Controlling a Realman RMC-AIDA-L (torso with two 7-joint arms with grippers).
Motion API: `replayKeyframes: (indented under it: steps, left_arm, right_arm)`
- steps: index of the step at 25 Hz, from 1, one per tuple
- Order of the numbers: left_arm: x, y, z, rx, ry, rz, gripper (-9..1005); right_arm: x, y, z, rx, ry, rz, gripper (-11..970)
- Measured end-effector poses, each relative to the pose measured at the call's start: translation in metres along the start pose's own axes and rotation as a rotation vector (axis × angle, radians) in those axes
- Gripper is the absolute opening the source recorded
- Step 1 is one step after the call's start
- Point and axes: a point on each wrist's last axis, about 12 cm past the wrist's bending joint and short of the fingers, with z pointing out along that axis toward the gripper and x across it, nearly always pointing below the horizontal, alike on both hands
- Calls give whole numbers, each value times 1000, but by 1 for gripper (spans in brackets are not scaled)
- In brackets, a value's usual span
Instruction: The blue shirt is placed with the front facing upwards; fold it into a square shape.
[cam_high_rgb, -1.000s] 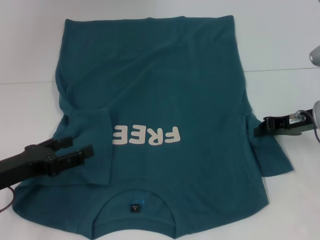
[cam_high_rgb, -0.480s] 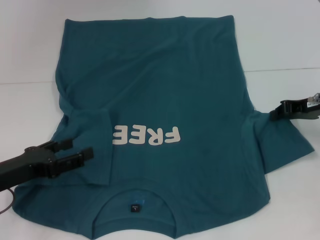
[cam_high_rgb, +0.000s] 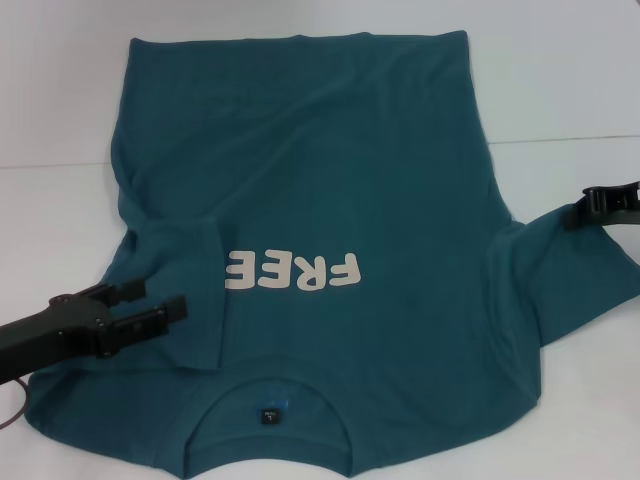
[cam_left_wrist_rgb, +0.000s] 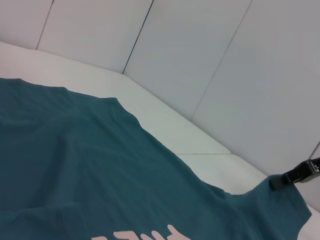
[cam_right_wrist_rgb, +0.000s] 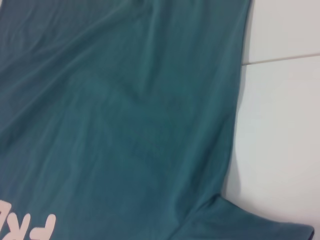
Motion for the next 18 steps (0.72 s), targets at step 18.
replayKeyframes:
  steps: [18]
  left_arm:
    - [-2,1,1,-3,3,6,887]
  right_arm:
    - [-38,74,9,6,124,-212,140]
